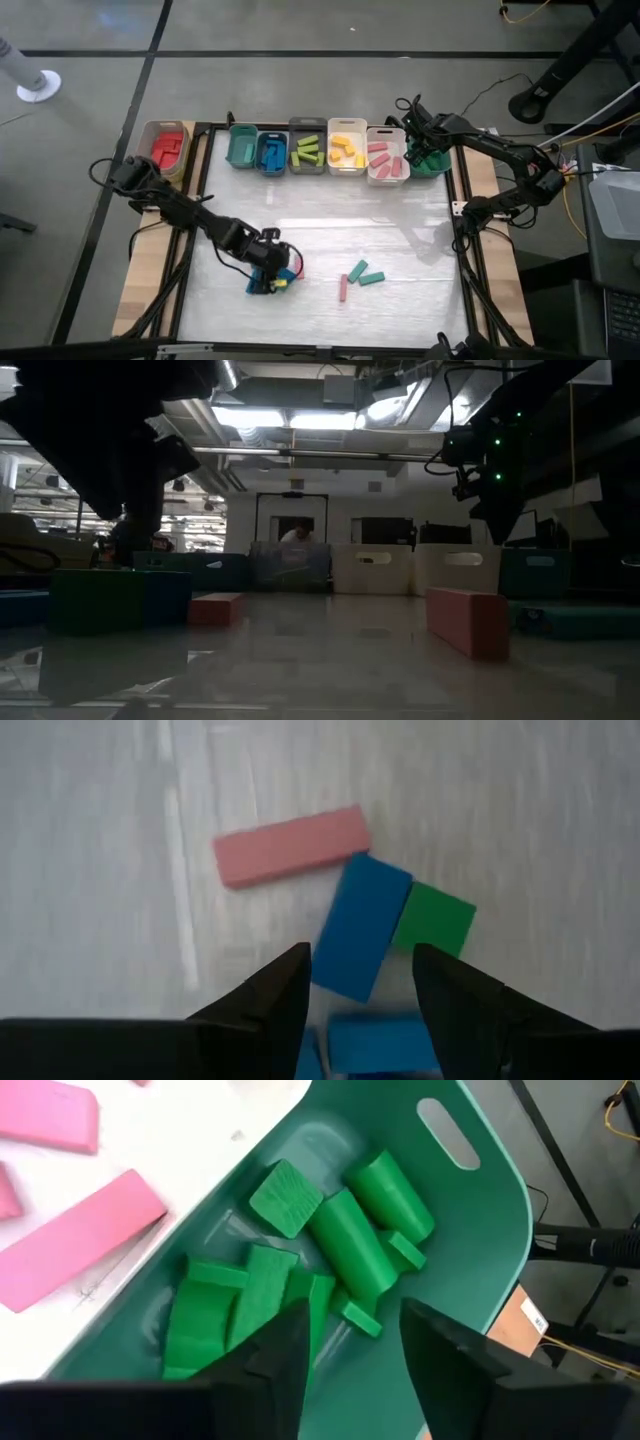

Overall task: Sort blocks
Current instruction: Put the blue block into the blue bin

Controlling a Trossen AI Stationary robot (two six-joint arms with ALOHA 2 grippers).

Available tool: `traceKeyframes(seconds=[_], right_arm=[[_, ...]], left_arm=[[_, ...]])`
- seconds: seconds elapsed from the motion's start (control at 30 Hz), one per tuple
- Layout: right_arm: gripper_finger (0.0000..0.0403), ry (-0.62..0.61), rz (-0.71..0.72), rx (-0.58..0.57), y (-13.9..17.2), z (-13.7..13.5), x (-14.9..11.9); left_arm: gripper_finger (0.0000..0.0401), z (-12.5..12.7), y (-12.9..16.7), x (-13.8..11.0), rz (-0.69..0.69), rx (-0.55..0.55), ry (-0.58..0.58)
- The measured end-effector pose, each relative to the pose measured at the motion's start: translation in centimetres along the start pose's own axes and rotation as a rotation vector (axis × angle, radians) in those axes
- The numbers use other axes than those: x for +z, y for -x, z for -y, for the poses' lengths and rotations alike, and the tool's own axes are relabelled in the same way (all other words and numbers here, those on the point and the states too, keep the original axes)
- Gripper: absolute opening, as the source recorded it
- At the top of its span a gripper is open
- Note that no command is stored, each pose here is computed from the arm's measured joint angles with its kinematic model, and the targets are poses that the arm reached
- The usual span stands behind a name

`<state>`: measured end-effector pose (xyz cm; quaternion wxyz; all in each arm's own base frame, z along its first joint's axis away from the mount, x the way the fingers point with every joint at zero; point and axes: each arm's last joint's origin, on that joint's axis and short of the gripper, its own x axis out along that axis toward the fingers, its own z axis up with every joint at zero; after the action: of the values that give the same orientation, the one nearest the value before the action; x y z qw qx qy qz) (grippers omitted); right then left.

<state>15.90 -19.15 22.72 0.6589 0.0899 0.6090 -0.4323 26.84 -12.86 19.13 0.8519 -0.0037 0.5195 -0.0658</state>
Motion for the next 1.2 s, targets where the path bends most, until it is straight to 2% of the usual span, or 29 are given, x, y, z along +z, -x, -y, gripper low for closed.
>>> traceKeyframes(seconds=[0.1, 0.37, 0.6, 0.7, 0.83, 0.9, 1.0, 1.1, 1.2], right_arm=[[0.0167, 0.0, -0.001, 0.008, 0.0, 0.0, 0.0], [0.017, -0.007, 0.003, 0.052, 0.0, -0.2, 0.0], [0.017, -0.007, 0.009, 0.117, 0.0, -0.4, 0.0], [0.017, -0.007, 0.017, 0.188, 0.0, -0.6, 0.0], [0.017, -0.006, 0.034, 0.353, 0.2, -1.0, 0.1], [0.017, 0.007, 0.043, 0.434, 0.4, -1.6, 0.1], [0.017, 0.062, 0.059, 0.482, 0.9, -2.8, 0.2], [0.017, 0.132, 0.083, 0.5, 1.7, -4.4, 0.3], [0.017, 0.197, 0.115, 0.458, 2.4, -5.9, 0.3]], left_arm=[[0.0166, 0.3, -0.5, -0.1, -0.006, 0.008, -0.072], [0.0166, 0.3, -2.5, -0.6, -0.072, 0.041, -0.158], [0.0166, 0.2, -4.3, -1.1, -0.132, 0.057, -0.183], [0.0162, 0.2, -4.9, -1.2, -0.139, 0.059, -0.184], [0.0124, 0.2, -5.1, -0.8, -0.103, 0.052, -0.179], [0.0114, 0.0, -5.2, -0.5, -0.083, 0.051, -0.169], [0.0114, -0.6, -5.2, -0.2, -0.068, 0.056, -0.145], [0.0114, -1.2, -5.0, 0.2, -0.044, 0.06, -0.121], [0.0114, -2.1, -4.5, 0.9, -0.005, 0.067, -0.107]])
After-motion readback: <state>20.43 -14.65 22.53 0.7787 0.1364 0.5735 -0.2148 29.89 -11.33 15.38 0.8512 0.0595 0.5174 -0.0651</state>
